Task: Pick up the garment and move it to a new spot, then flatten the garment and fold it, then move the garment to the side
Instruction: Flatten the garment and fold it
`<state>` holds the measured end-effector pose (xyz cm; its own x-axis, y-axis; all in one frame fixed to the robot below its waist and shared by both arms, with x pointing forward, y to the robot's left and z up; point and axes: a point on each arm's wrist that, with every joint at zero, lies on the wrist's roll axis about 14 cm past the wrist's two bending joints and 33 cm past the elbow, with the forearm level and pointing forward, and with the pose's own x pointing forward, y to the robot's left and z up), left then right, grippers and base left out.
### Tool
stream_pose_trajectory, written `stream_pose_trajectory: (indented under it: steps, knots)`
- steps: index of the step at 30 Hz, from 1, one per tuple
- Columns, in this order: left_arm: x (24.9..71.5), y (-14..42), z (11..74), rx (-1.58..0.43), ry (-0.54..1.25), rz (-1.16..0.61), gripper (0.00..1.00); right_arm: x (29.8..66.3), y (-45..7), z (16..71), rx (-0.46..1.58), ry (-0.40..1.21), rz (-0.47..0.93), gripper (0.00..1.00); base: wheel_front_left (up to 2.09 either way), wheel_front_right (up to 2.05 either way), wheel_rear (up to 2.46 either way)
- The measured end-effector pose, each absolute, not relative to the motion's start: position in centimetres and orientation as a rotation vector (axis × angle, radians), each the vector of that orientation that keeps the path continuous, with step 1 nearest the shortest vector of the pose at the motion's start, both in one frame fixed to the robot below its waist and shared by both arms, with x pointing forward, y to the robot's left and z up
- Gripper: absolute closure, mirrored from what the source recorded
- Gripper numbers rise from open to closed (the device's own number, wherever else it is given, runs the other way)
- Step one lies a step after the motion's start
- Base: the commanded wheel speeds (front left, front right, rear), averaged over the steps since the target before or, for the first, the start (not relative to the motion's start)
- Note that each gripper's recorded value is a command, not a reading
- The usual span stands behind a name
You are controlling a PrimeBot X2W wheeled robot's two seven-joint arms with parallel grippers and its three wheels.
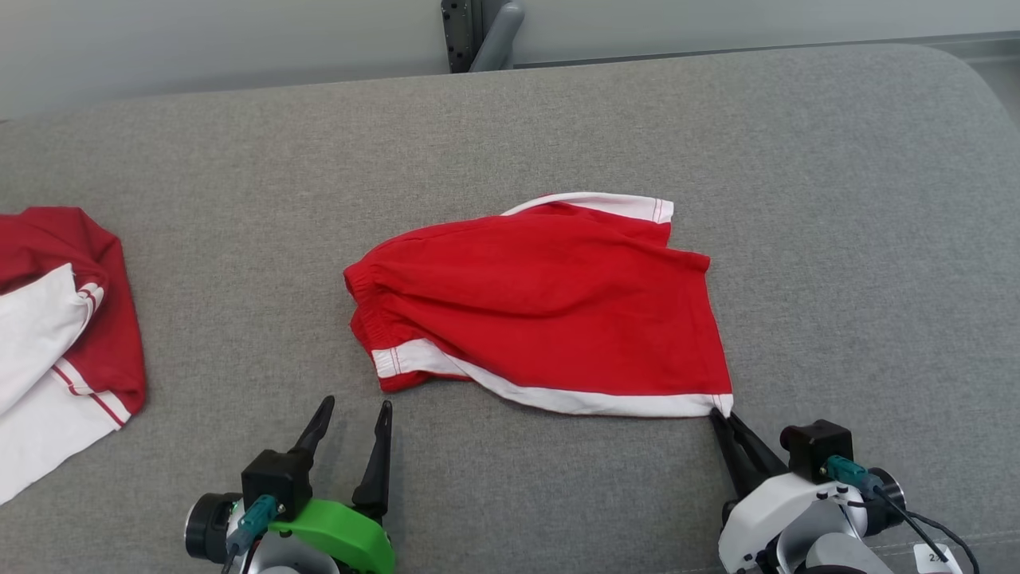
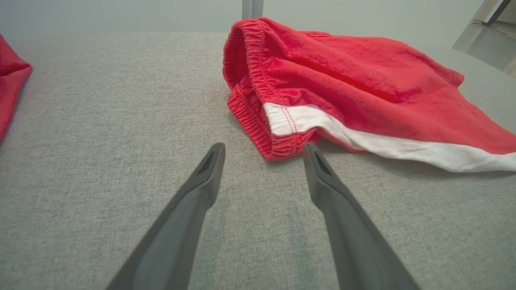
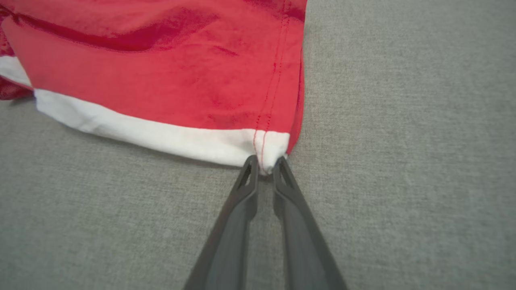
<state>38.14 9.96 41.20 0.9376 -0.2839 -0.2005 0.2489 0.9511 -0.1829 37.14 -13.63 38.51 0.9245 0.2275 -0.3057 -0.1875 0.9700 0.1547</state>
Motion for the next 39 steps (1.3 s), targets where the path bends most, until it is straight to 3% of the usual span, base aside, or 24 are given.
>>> stream_pose_trajectory:
  steps: [17, 19, 21, 24, 25, 26, 27, 29, 30, 31, 39]
  knots:
    - [40.2, 6.7, 41.5, -0.243, 0.229, -0.35, 0.0, 37.4, -14.8, 39.1, 0.12, 0.304, 0.191, 1.0, 0.0, 0.0, 0.0]
    - [40.3, 6.7, 41.3, -0.247, 0.236, -0.35, 0.04, 37.5, -14.9, 39.2, 0.121, 0.301, 0.19, 1.0, 0.0, 0.0, 0.0]
    - [40.3, 6.6, 40.9, -0.246, 0.25, -0.353, 0.15, 37.6, -14.9, 39.3, 0.121, 0.297, 0.189, 1.0, 0.0, 0.0, 0.0]
    - [40.5, 6.5, 40.3, -0.251, 0.268, -0.351, 0.42, 37.8, -14.9, 39.5, 0.123, 0.292, 0.188, 1.0, 0.0, 0.0, 0.0]
    - [40.6, 6.5, 40.2, -0.25, 0.271, -0.348, 0.4, 37.8, -14.9, 39.5, 0.123, 0.29, 0.189, 1.0, 0.0, 0.0, 0.0]
    - [40.6, 6.6, 40.1, -0.251, 0.276, -0.347, 0.29, 37.9, -14.9, 39.6, 0.123, 0.288, 0.189, 1.0, 0.0, 0.0, 0.0]
    - [40.6, 6.6, 40.0, -0.251, 0.279, -0.346, 0.1, 37.9, -14.9, 39.6, 0.125, 0.288, 0.188, 1.0, 0.0, 0.0, 0.0]
    - [40.8, 6.6, 39.9, -0.251, 0.281, -0.345, 0.08, 37.9, -14.9, 39.5, 0.13, 0.289, 0.185, 1.0, 0.0, 0.0, 0.0]
    - [40.9, 6.6, 39.9, -0.25, 0.28, -0.348, 0.67, 37.9, -15.0, 39.5, 0.13, 0.289, 0.184, 1.0, 0.0, 0.0, 0.0]
    - [40.9, 6.5, 39.9, -0.252, 0.279, -0.35, 1.0, 38.0, -15.0, 39.5, 0.13, 0.288, 0.183, 1.0, 0.0, 0.0, 0.0]
    - [41.9, 6.1, 43.7, -0.289, 0.166, -0.374, 1.0, 39.4, -15.3, 43.1, 0.185, 0.17, 0.153, 1.0, 0.0, 0.0, 0.0]
